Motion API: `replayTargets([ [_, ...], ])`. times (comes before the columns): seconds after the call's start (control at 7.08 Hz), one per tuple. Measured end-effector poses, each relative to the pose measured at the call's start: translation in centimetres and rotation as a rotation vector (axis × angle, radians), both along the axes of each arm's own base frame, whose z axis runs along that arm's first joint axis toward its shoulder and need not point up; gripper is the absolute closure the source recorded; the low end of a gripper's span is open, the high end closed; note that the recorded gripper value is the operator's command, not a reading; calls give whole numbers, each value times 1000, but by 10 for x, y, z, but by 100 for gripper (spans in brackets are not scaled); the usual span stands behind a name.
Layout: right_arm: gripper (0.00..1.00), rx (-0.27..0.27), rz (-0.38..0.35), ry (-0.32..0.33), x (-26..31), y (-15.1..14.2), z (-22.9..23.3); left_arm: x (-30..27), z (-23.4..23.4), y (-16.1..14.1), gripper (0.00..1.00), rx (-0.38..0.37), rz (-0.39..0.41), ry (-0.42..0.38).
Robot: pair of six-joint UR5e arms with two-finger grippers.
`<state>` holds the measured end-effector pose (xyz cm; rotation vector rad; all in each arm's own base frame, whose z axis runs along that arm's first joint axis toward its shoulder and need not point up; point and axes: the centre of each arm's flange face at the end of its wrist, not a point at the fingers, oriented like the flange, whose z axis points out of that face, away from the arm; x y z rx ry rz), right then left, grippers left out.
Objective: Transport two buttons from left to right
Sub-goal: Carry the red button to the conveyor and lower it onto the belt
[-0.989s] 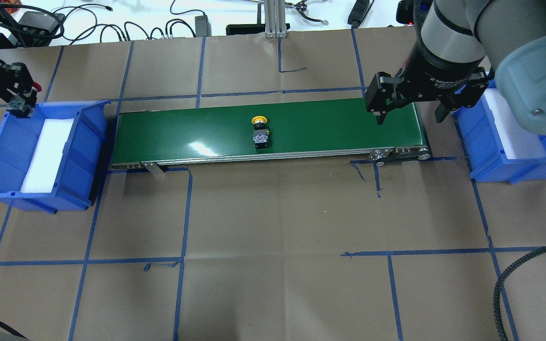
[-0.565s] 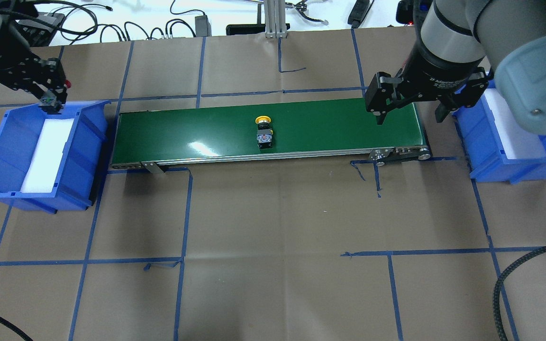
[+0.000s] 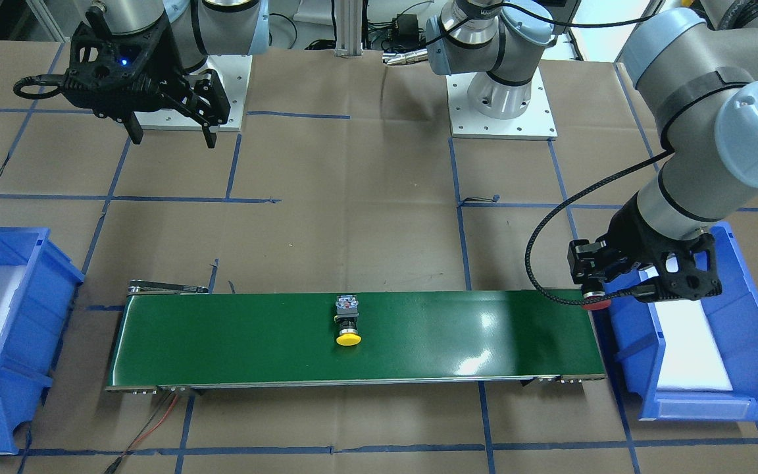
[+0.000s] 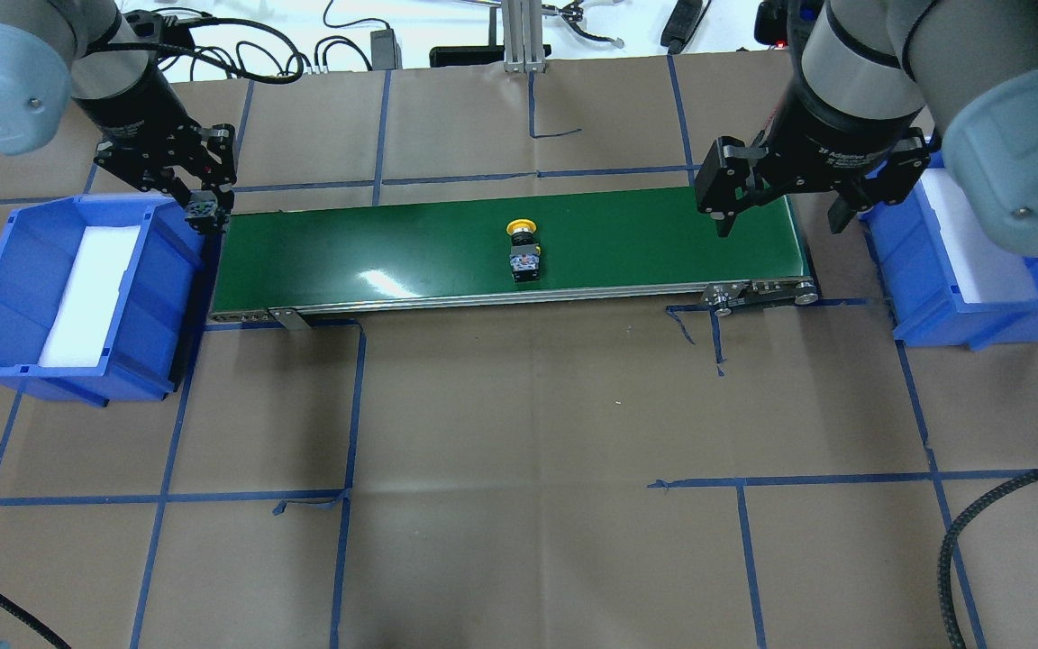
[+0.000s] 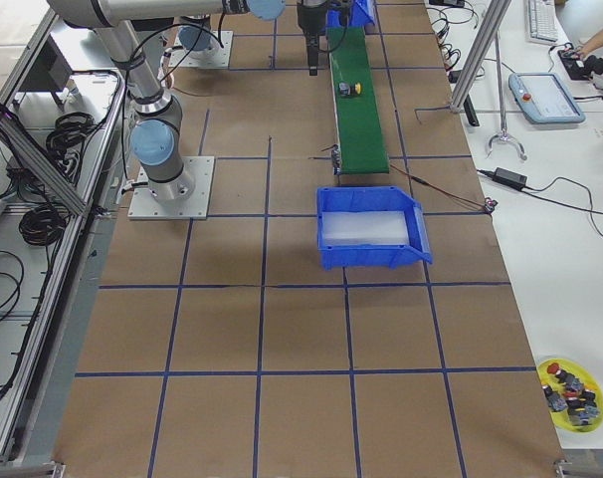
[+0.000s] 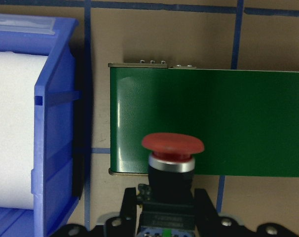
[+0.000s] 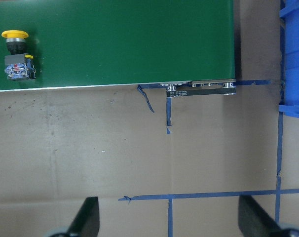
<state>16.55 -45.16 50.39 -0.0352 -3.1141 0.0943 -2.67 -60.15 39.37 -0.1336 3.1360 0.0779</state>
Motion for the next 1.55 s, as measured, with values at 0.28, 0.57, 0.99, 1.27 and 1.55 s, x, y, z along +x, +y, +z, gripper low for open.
replayTargets([
  [0.28,0,-2,-1,1,-1,0,0,-4,-30,5,95,0,5,1],
  [0.57,0,0,0,1,0,0,0,-6,-67,6,96,-44,-2,-6],
  [0.99,0,-5,-2,-3,0,-2,-1,-7,-110,2,99,-26,0,-5],
  [1.27,0,6,-9,-6,0,-10,-10,-10,-122,-4,99,-27,12,-7],
  [1.55,0,4,-13,-7,2,-32,-30,-19,-124,-4,99,-32,26,-9],
])
